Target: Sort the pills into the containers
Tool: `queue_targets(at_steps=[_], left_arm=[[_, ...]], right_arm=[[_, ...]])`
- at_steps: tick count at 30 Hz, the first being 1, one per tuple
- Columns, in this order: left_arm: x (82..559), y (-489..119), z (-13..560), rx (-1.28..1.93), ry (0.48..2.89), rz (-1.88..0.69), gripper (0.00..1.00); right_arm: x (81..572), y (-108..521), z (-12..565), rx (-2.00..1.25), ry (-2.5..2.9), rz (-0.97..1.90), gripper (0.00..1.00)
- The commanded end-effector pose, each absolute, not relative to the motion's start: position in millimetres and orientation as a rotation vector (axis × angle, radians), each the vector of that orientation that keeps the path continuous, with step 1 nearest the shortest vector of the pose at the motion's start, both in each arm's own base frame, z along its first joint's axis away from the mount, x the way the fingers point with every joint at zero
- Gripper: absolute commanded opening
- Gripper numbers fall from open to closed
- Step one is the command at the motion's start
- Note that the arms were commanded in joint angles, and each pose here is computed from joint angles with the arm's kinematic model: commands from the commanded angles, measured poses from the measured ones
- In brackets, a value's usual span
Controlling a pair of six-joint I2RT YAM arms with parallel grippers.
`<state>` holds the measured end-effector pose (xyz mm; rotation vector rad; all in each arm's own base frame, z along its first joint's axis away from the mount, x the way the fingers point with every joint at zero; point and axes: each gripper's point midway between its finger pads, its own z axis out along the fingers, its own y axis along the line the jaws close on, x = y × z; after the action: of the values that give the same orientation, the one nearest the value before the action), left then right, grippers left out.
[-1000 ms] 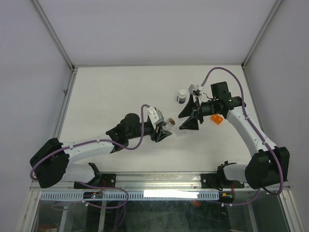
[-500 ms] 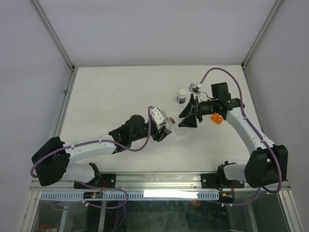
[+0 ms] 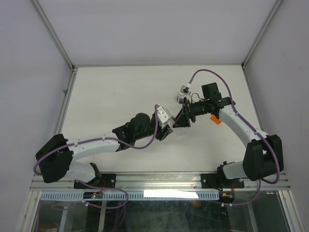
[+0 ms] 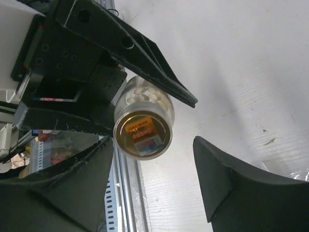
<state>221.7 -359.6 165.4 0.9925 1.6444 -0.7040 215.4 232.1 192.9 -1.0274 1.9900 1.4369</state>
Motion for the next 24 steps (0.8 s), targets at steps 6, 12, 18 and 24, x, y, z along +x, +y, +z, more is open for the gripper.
queue_targets(at_steps=[6,12,18,24], left_arm=[[219,-377,188,1.042,1.538,-0.707,0.0],[217,-378,188,1.057,1.532,-0.707,0.0],[215,-378,185,1.068,1.535,-0.711,0.0],[209,-380,180,1.099,1.536,-0.742,0.0]], right_arm=[[220,240,203,-0.994,1.997,1.469,0.58],[217,242,201,-1.003,2.008,1.483,0.47],[213,245,201,-1.045,1.989,1.491,0.38],[209,243,197,-1.141,1.935,1.455,0.12]])
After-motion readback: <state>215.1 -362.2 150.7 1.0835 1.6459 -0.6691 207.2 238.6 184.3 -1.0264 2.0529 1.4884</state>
